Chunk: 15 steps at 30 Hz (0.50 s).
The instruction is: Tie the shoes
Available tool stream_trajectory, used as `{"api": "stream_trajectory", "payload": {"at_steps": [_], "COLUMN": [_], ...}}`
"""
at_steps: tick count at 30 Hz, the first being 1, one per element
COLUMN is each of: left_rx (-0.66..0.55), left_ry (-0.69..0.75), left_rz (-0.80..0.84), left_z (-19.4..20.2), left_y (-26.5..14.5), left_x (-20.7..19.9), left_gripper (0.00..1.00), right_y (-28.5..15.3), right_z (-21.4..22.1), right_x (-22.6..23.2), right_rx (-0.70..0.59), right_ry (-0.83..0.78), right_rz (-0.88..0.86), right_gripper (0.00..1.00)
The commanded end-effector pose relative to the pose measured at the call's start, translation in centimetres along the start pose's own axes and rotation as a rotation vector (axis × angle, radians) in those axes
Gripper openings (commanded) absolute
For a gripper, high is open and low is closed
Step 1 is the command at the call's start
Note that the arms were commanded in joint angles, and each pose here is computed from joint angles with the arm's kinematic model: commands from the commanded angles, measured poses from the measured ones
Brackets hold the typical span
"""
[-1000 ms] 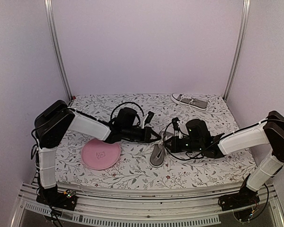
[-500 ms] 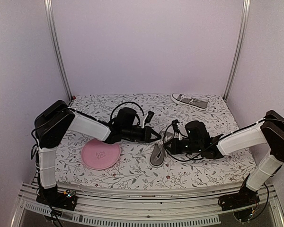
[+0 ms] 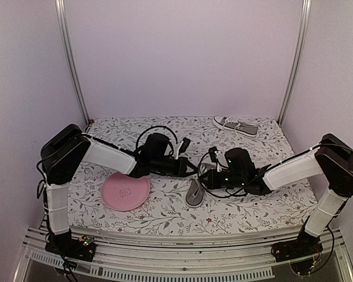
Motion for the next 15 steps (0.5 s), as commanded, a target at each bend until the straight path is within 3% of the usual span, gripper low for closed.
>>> {"api": "stream_trajectory", "payload": {"at_steps": [1, 8, 12, 15], "left_rx": [-0.01, -0.009, -0.03, -0.056], "left_ry": [0.029, 0.049, 0.061, 0.072], "left_rz": [-0.029, -0.089, -0.095, -0.104], "left_z": [-0.4, -0.4, -1.0, -1.7], "left_y": [-0.7, -1.3, -2.0, -2.7], "left_x": [-0.4, 0.1, -0.5, -0.8], "left_gripper": [0.0, 0.0, 0.22, 0.3], "right_y": [0.7, 0.8, 0.7, 0.5], "right_z": [-1.1, -0.8, -0.6, -0.6], "right_x": [1.1, 0.9, 0.7, 0.6], "right_rx": [-0.026, -0.019, -0.017, -0.018], "right_ry": [-0.02, -0.013, -0.007, -0.007], "right_rz": [-0.033, -0.027, -0.022, -0.02], "right_gripper": [0.02, 0.02, 0.02, 0.02]}}
Point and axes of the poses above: each gripper's point midway between its finger pads, its own y axis out along the fingers, its own x axis along the line the jaws close on, z = x × y, the point moved 1 cm from there along -y, back along the fingers
